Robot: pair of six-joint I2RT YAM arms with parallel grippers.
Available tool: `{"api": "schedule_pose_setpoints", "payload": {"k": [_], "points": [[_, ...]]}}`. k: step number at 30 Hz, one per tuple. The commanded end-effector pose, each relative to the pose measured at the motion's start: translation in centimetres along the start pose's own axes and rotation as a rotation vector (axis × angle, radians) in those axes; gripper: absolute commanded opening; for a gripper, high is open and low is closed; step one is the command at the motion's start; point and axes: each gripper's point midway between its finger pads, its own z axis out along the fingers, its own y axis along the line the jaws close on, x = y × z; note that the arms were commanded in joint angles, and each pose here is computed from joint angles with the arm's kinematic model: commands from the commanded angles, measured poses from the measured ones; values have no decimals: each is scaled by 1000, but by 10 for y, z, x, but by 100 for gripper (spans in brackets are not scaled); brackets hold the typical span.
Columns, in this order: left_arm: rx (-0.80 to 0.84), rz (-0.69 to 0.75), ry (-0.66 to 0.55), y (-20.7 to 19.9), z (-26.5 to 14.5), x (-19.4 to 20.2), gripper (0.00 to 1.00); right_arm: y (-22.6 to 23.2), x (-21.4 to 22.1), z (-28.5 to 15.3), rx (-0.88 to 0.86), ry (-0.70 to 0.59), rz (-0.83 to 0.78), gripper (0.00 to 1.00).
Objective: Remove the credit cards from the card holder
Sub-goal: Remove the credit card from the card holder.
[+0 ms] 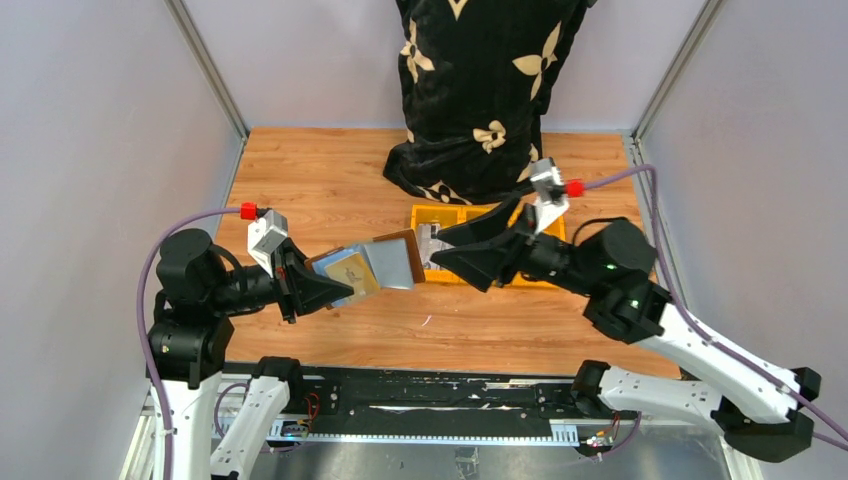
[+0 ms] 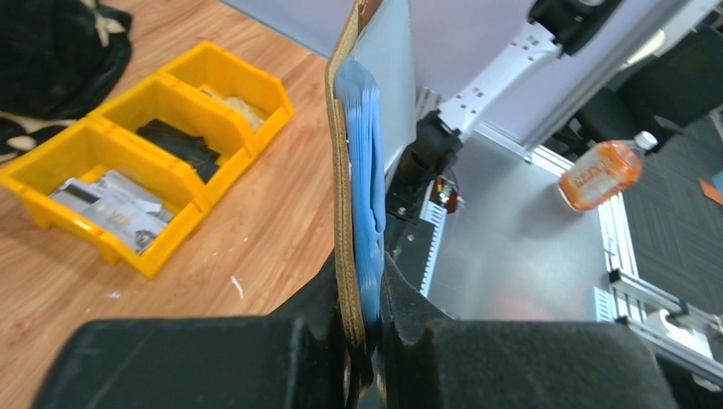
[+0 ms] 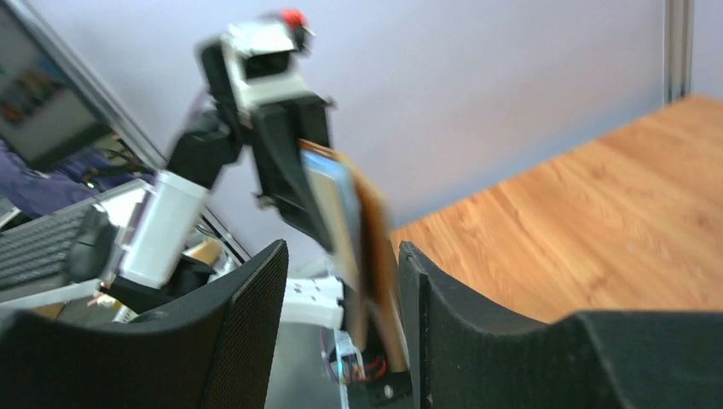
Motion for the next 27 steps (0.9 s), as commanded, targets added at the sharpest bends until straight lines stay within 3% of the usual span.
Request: {"api": "schedule_pose_setpoints", "payload": {"k": [1,5,9,22,27], "points": [[-94,-7,-38,14,0,-6,0,32,-24,0,-122,-19,-4,53],[-87,-28,-53,15,2,-8,0,59,8,16,-298,151,52,53],[-80,-39,-52,14,2,-8,0,52,37,34,-303,251,80,54],[86,-29,-17,-18,0,-6,0,15,70,54,-195,329,55,53],[91,-31,-15,-19,-1,-7,0,21,68,59,-236,320,76,44]]}}
